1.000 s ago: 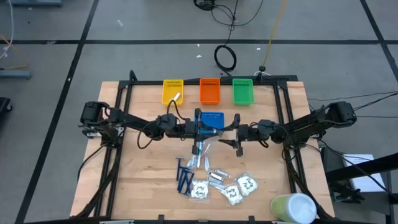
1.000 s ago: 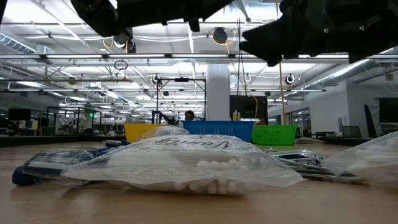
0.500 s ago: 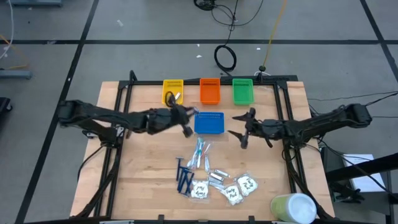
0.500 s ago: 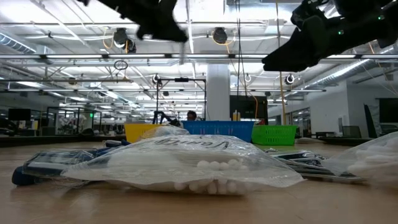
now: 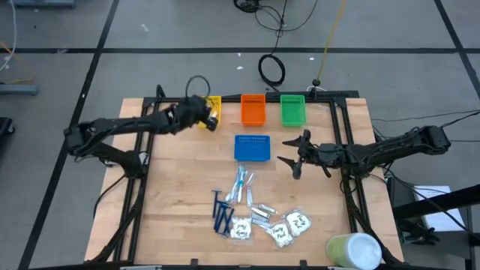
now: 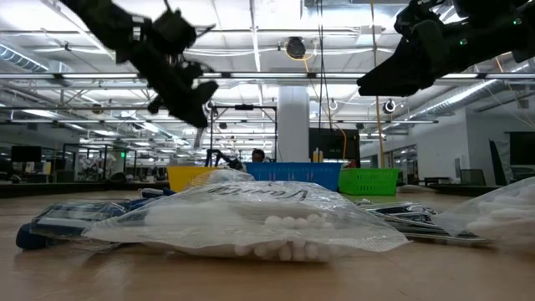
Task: Pick & Place Travel size toiletries
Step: Put the silver nail cutter into the yellow basket
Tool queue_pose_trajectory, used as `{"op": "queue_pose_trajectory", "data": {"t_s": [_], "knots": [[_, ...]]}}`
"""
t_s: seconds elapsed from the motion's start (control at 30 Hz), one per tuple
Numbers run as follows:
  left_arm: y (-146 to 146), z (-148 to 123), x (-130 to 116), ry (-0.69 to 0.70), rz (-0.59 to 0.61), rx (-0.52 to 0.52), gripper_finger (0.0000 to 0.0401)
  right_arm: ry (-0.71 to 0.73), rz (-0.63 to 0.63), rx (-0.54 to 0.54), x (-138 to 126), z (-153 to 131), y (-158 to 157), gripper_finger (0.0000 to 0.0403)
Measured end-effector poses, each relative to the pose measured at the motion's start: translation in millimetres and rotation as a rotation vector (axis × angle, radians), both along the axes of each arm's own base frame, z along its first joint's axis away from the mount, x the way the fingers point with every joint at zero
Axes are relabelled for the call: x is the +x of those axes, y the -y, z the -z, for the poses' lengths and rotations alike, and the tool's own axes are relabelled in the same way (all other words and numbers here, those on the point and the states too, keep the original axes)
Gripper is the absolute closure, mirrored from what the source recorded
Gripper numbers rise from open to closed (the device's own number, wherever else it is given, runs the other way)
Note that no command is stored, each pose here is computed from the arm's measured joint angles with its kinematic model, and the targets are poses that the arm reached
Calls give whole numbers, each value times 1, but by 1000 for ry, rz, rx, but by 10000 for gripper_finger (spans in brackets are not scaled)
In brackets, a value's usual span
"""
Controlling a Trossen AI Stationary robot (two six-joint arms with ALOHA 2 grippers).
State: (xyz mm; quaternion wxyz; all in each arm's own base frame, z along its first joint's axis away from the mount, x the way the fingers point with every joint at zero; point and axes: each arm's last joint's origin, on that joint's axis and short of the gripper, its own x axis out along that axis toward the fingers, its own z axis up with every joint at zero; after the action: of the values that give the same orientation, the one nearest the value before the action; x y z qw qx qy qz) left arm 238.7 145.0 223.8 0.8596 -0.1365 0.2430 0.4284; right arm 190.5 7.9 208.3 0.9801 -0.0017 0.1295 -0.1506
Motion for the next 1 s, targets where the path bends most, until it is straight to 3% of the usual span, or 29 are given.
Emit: {"op": "queue_pose_trajectory", "data": {"t_s": [0.13, 0.43, 0.77, 1.0], "knots": [[-30, 17, -12, 63, -92, -80, 346, 0, 0, 0, 0, 0, 0, 133], [-44, 36, -8, 85, -60, -155, 350, 7, -2, 2, 0, -1, 0, 133], [-45, 40, -8, 56, -87, -146, 251, 7, -4, 2, 0, -1, 0, 133], [-43, 39, -7, 26, -44, -121, 182, 7, -5, 3, 0, -1, 0, 133]]}}
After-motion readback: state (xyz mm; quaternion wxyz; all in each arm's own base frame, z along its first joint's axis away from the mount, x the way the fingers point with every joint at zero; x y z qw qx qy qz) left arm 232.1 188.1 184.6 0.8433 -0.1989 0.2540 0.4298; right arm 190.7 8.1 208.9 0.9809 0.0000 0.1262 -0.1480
